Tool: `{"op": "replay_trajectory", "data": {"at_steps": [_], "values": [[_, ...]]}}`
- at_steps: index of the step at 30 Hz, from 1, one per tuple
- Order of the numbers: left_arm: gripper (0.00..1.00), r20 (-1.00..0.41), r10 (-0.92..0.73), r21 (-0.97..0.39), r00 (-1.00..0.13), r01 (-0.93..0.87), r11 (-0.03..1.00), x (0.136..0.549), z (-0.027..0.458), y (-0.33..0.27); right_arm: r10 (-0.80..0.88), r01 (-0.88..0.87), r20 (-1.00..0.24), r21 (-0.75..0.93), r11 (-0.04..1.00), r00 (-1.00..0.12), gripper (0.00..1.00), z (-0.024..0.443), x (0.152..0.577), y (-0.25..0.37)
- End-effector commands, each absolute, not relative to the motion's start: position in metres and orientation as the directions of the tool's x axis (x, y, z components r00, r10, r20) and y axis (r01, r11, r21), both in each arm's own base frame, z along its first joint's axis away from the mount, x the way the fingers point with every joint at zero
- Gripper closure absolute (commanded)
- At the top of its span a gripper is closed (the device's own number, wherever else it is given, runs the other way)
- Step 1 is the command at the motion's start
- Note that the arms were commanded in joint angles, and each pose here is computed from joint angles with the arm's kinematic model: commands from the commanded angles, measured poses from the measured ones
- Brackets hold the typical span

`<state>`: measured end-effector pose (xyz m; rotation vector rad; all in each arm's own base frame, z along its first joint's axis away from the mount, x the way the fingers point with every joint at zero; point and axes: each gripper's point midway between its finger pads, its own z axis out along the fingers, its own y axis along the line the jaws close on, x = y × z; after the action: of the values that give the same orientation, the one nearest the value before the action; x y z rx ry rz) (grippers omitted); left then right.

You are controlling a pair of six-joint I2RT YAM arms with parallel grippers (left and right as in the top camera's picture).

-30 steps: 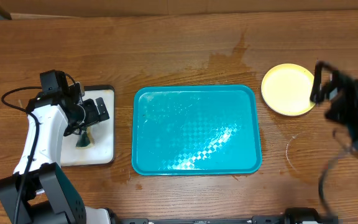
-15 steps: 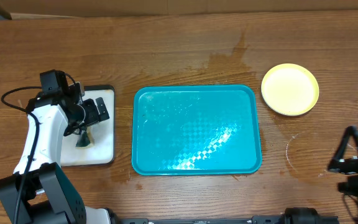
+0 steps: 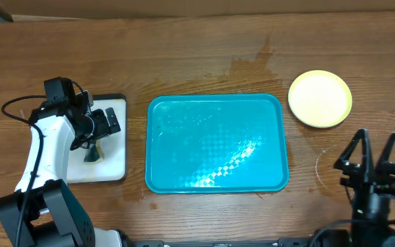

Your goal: Clean dirty plates on tray and stack at the side

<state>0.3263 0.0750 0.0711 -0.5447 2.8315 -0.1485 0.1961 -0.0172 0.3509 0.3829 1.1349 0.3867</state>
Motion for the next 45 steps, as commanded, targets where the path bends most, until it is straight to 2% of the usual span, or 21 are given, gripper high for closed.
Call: {"op": "replay_trajectory", "data": {"at_steps": [1, 13, 20, 45], "values": [[0.00, -0.226, -0.387, -0.145, -0.894, -0.362, 0.921, 0.326, 0.070, 0.077, 0.485, -0.135, -0.802, 0.469, 0.873, 0.348, 0.00, 0.320, 0.208, -0.010], [0.00, -0.226, -0.386, -0.145, -0.894, -0.361, 0.921, 0.327, 0.070, 0.077, 0.489, -0.067, -0.847, 0.487, 0.871, 0.206, 0.00, 0.228, 0.241, -0.009], [0.00, -0.226, -0.386, -0.145, -0.894, -0.361, 0.921, 0.327, 0.070, 0.077, 0.489, 0.048, -0.872, 0.489, 0.871, 0.003, 0.00, 0.170, 0.246, -0.009], [0.00, -0.226, -0.386, -0.145, -0.894, -0.361, 0.921, 0.327, 0.070, 0.077, 0.489, 0.048, -0.872, 0.489, 0.871, 0.003, 0.00, 0.170, 0.246, -0.009]]}}
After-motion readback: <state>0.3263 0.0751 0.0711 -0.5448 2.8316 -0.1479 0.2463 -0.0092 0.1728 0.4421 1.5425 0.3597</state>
